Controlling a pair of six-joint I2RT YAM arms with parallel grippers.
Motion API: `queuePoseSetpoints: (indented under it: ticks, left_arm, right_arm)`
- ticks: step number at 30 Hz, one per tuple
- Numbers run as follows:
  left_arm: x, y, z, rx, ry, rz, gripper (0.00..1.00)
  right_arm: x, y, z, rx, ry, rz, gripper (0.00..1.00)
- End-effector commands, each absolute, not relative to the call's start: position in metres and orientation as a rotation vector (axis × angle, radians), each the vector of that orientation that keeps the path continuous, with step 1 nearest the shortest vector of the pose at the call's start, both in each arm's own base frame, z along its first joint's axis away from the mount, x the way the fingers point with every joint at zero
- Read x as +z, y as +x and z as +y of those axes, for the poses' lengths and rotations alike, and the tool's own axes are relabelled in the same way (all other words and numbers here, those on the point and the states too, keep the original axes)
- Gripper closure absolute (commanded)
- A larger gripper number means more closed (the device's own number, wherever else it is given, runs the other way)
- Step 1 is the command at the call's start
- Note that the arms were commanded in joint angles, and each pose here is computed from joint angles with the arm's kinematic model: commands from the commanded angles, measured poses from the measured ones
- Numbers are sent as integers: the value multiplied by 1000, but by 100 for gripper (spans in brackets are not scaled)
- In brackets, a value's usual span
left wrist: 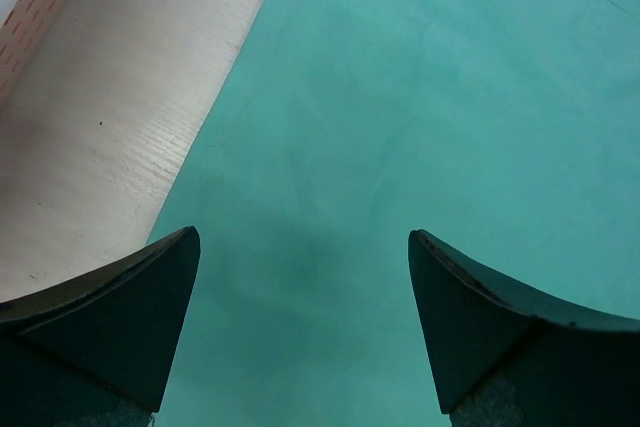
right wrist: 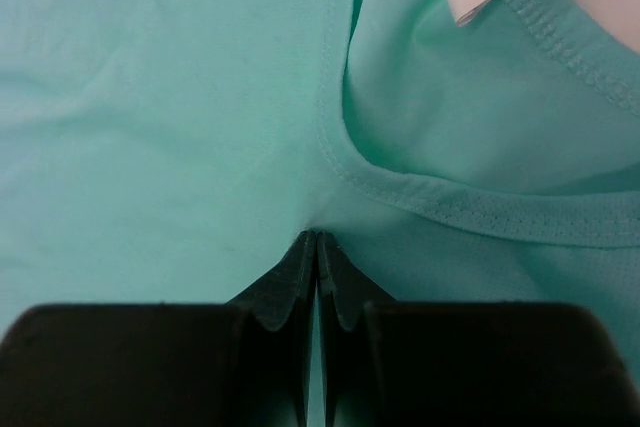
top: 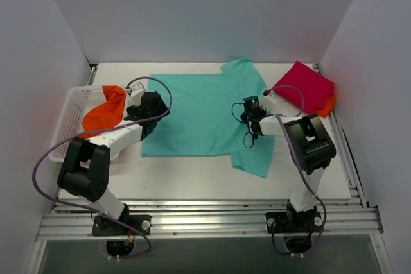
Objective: Fold and stack the t-shirts
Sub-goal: Flatten the tshirt out
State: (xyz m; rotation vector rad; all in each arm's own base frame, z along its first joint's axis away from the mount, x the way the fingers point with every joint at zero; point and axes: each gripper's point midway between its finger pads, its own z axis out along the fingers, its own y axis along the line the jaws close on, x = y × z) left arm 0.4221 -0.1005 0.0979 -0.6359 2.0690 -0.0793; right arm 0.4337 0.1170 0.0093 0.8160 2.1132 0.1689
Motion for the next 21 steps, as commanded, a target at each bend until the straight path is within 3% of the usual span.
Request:
queuePoseSetpoints:
  ticks: [1, 5, 12, 14, 15, 18, 21]
  left_arm:
    - [122, 429, -96, -87, -670, 1978, 6]
    - [130, 423, -87, -70, -683, 1950, 6]
    - [155, 412, -71, -2, -679, 1917, 5]
    - [170, 409, -68, 0, -678, 1896, 5]
    - [176, 407, -67, -3, -679, 1888, 5]
    - [196, 391, -67, -18, -668, 1871, 5]
    - [198, 359, -67, -21, -701, 1884, 5]
  right_arm:
    - [-29, 417, 127, 124, 728, 2292, 100]
    - [-13, 424, 131, 149, 705, 2271, 100]
    - [63, 411, 108, -107, 690, 2110, 100]
    - [92, 404, 99, -151, 699, 2054, 87]
    - [105, 404, 99, -154, 699, 2029, 54]
    - [151, 381, 97, -199, 670, 1947, 7]
    - [184, 353, 105, -133, 632, 1896, 0]
